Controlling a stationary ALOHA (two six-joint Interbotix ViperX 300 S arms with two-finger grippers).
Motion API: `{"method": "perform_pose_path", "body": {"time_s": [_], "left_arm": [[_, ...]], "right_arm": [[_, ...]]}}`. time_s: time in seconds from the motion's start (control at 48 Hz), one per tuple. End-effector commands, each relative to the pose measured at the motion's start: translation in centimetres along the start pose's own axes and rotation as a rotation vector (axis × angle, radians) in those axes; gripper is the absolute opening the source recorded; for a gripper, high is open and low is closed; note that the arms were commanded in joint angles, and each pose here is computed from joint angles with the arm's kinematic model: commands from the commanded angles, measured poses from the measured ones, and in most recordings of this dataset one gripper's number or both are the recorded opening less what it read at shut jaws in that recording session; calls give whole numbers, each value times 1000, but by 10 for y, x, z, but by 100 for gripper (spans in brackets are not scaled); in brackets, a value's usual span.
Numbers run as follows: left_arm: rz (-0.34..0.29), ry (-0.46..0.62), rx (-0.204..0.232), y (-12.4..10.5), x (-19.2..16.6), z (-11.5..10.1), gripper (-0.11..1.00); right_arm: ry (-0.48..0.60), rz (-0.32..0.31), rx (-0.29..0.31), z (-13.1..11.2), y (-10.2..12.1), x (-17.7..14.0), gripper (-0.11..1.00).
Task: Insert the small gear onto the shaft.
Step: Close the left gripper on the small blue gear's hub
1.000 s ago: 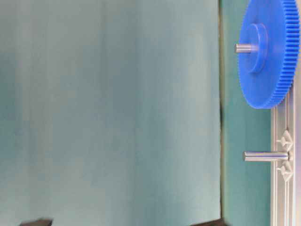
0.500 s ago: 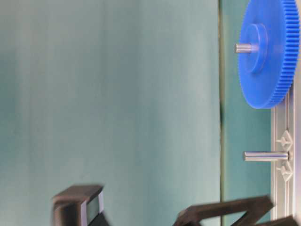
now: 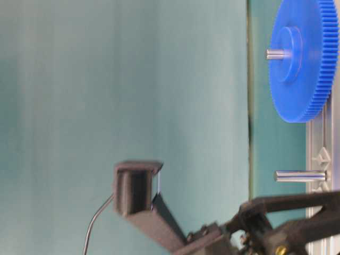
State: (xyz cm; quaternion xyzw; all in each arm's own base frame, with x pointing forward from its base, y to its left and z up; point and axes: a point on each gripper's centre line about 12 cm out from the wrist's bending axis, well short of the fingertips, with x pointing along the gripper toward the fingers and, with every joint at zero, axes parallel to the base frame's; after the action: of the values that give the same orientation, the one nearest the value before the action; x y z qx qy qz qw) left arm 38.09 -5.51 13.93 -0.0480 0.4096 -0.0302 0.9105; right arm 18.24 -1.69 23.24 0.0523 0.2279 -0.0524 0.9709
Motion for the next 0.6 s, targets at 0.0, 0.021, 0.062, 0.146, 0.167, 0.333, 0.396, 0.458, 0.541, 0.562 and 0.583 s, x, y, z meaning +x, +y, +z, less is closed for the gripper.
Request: {"method": "perform_pose_path", "body": {"time_s": [0.0,0.021,0.062,0.146,0.167,0.333,0.396,0.458,0.541,0.562,0.583], "left_arm": [[-7,-30,5,-3,-1,11,90],[-7,-28,7,-3,0,11,90],[-5,-23,6,-2,1,10,90],[-4,-21,6,-2,2,10,90],[-3,-21,5,-2,2,10,90],[9,-20,-5,5,2,11,90],[14,-19,-6,8,3,11,90],[15,-20,-9,8,4,12,90],[16,-13,-2,9,5,10,90],[17,-10,1,9,6,10,90],[17,-9,-1,9,6,9,90]], "right_arm": [[-26,0,8,6,0,-3,8],[-26,-1,9,6,0,-3,8],[-28,1,10,5,0,-4,8],[-22,-1,9,4,0,-6,8],[-20,-1,9,4,0,-6,8],[-14,0,10,4,0,-9,8],[-15,1,9,4,0,-10,8],[-18,0,10,4,0,-10,8],[-15,0,10,3,0,-10,8],[-15,1,9,3,0,-10,8],[-15,0,10,3,0,-10,8]]}}
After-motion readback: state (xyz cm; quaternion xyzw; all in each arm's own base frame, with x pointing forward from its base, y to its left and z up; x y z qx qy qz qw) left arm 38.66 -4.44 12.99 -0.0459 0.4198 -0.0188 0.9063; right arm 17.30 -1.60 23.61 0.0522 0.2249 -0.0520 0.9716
